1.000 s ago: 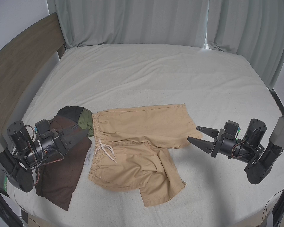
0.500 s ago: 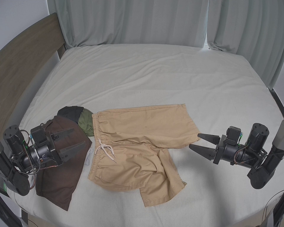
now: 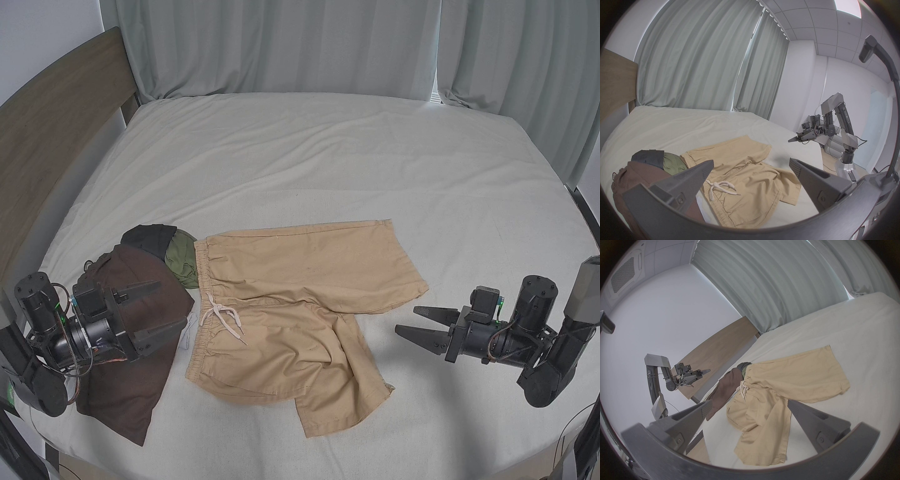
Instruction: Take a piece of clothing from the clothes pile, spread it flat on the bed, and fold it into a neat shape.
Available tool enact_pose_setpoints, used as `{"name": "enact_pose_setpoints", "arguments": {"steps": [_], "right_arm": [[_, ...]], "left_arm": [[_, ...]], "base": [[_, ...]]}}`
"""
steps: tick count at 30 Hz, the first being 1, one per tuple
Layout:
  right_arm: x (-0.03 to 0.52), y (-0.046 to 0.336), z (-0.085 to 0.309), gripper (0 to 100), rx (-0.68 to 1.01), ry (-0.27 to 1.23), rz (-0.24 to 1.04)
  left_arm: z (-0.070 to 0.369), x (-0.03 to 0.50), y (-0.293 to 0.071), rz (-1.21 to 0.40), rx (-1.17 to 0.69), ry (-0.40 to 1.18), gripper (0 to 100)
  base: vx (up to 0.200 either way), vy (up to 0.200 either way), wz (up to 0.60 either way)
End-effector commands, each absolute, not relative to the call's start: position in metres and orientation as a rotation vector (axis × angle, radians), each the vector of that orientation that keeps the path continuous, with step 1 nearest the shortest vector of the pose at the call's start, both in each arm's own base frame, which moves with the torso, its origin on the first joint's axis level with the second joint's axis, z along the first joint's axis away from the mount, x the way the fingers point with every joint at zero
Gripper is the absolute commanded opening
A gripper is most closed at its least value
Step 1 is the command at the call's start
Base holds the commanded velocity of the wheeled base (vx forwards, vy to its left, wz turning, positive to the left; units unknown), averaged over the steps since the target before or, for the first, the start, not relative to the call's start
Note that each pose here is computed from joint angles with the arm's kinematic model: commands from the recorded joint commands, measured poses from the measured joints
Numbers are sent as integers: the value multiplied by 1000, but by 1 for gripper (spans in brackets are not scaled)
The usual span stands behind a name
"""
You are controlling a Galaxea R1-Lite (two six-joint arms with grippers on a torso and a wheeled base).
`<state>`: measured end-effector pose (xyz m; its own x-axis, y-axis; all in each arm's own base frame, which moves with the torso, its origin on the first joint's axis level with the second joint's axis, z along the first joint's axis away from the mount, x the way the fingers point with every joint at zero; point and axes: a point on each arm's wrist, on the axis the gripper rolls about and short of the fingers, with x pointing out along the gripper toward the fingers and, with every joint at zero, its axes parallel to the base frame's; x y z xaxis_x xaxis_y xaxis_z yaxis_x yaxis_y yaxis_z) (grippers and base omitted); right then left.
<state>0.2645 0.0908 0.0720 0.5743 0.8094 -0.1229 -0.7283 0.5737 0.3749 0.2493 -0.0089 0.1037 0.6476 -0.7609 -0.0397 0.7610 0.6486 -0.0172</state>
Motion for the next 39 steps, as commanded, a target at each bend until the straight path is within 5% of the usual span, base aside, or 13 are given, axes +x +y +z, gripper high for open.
{"name": "enact_pose_setpoints", "arguments": {"steps": [1,39], "right_arm": [[266,91,62,100,317,340,908],[250,89,-34,100,390,750,826]], "left_arm": [[95,247,-9,-866,-10,80,100],[71,251,-16,-899,11,145,100]], "base": [[0,0,0],[0,0,0]]}}
